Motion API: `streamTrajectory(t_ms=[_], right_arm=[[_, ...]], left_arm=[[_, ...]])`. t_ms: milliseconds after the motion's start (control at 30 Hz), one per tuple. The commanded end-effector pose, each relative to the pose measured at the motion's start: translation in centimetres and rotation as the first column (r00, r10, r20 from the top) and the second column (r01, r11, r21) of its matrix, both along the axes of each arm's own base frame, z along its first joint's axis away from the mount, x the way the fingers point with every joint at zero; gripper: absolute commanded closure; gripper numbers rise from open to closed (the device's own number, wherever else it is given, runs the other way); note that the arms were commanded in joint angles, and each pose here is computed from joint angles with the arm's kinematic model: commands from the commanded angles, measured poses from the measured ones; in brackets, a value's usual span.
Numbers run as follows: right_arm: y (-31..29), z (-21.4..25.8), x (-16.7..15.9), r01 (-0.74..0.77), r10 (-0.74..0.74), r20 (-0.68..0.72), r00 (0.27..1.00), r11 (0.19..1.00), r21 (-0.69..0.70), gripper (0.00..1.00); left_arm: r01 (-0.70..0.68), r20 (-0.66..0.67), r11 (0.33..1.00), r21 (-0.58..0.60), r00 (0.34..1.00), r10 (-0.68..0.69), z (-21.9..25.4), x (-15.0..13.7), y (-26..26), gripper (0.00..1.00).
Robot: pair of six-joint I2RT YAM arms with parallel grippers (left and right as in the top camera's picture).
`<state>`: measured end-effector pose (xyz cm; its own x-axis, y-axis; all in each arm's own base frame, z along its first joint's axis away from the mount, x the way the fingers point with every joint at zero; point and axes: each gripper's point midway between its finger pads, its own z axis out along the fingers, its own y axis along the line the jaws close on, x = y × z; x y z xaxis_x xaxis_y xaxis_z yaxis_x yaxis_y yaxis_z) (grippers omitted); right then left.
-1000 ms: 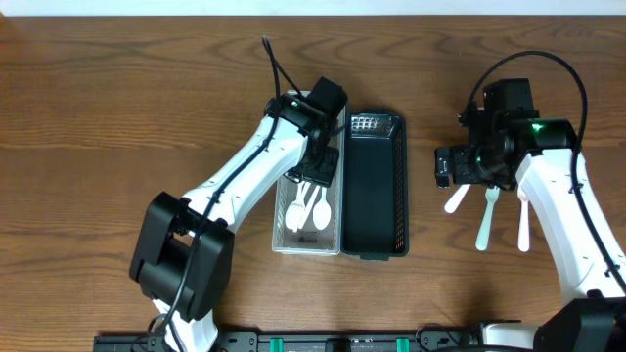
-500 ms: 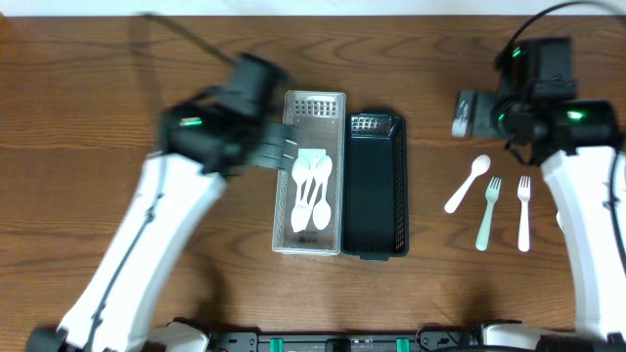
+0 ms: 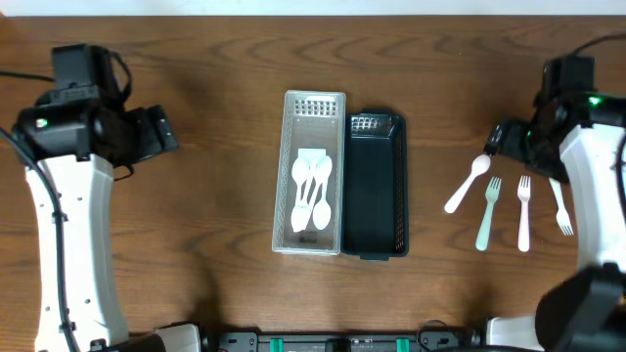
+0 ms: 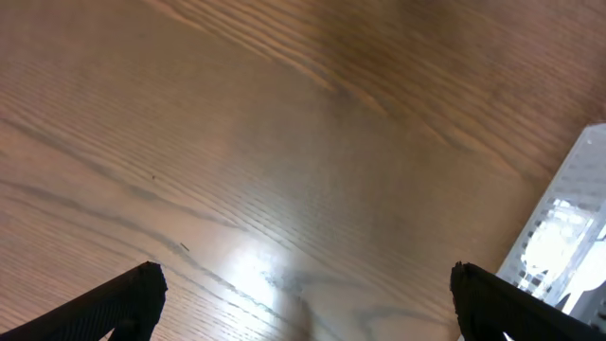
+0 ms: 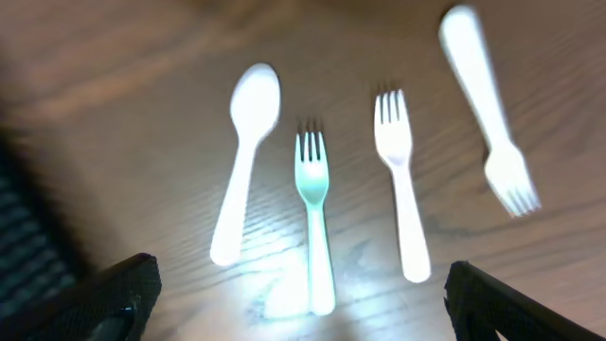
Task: Pack container
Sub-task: 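Retract the left arm and move the right gripper over the forks, then lower the right gripper toward the mint-green fork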
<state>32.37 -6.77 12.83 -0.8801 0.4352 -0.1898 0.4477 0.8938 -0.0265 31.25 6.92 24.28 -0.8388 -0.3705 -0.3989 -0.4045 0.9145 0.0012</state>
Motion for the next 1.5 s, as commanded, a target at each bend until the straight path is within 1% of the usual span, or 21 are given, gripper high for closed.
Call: streamTrajectory(t_ms=[0,167,367,1200,1300,1400,1467], right_arm=[[0.5,-2.7,-0.8,-0.019,0.020,-0.038,0.999,0.999,0.035,0.01],[0.9,-7.1,-2.4,-0.017,0.022,-0.092,0.996,0.999,0.051,0.01],[1.5,-10.6,-3.5,-0.035,0.042,-0.102,0.994,0.996,0.076,0.01],[1.3,-14.4,-3.7,-0.034,0.034,-0.014,0.999,0.998,0.059,0.01],[1.3,-14.7,-4.0,-0.031,0.032,-0.018,0.999,0.998,0.056,0.05],[1.3,-14.9,-4.2,-0.031,0.032,-0.024,0.999,0.998,0.058,0.13],[1.3,-14.9,-4.3,-0.031,0.032,-0.025,0.999,0.998,0.058,0.15]], left_arm=[[-0.003,-0.004,0.999,-0.035,1.000,0.003,-0.4,0.0,-0.4,0.02],[-0.003,-0.005,0.999,-0.035,1.000,0.003,-0.4,0.0,-0.4,0.02],[-0.003,-0.005,0.999,-0.035,1.000,0.003,-0.4,0.0,-0.4,0.02],[-0.005,-0.043,0.999,-0.041,0.999,0.003,-0.7,-0.9,-0.6,0.02],[-0.005,-0.053,0.999,-0.043,0.999,0.003,-0.8,-1.1,-0.6,0.02],[-0.006,-0.059,0.999,-0.044,0.998,0.003,-0.9,-1.3,-0.6,0.02],[-0.006,-0.060,0.999,-0.044,0.998,0.003,-0.9,-1.3,-0.6,0.02]])
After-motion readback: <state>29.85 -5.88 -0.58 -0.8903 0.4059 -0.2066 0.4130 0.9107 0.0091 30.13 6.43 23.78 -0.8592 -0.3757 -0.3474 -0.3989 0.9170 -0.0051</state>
